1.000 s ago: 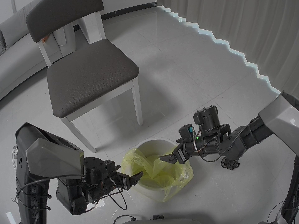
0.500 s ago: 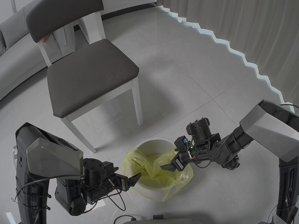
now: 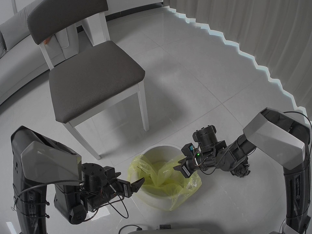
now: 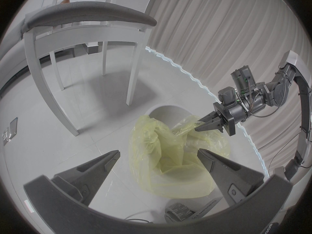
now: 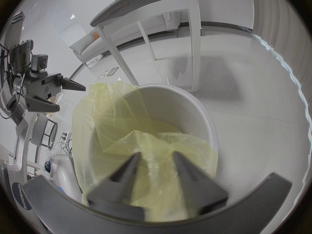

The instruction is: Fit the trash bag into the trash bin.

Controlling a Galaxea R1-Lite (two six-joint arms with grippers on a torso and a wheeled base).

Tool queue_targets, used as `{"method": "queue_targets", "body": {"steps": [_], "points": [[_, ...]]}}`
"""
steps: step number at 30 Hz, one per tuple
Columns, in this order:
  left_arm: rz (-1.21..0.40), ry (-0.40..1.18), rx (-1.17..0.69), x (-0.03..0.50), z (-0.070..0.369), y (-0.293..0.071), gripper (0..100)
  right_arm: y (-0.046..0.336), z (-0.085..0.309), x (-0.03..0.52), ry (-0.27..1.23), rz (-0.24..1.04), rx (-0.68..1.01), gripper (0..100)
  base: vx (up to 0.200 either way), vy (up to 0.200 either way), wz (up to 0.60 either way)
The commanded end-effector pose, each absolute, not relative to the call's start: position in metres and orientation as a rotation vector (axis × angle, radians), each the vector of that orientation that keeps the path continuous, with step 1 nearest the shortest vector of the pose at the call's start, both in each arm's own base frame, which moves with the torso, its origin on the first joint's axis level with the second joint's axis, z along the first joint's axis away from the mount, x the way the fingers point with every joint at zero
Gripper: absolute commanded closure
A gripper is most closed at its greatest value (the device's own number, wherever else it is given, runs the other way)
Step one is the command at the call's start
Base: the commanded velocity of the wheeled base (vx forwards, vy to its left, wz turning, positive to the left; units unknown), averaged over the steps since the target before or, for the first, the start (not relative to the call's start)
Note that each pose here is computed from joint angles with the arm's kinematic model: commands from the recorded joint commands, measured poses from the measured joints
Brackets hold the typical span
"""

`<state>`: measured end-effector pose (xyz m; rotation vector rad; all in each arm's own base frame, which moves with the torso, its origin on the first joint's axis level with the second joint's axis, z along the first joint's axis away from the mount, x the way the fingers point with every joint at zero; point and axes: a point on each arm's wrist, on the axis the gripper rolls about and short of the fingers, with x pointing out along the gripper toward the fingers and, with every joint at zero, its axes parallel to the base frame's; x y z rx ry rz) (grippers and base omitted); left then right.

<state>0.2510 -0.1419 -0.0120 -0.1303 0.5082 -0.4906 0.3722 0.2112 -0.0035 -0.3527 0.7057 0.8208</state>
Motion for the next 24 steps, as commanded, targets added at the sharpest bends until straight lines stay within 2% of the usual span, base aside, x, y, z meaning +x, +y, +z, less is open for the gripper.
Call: {"method": "queue_targets", "body": {"steps": [1, 7, 18, 24], "points": [[-0.483, 0.478, -0.141, 0.254, -0.007, -0.139, 0, 0.210, -0.002, 0.373, 0.706, 0.817, -0.347, 100, 0.000, 0.000, 0.00], [-0.474, 0.478, -0.148, 0.253, -0.005, -0.136, 0, 0.204, 0.017, 0.375, 0.665, 0.801, -0.338, 100, 0.000, 0.000, 0.00], [-0.382, 0.414, -0.189, 0.266, 0.011, -0.108, 0, 0.178, 0.057, 0.402, 0.547, 0.723, -0.292, 100, 0.000, 0.000, 0.00], [-0.358, 0.445, -0.187, 0.258, 0.010, -0.100, 0, 0.173, 0.082, 0.403, 0.489, 0.739, -0.243, 100, 0.000, 0.000, 0.00]]}}
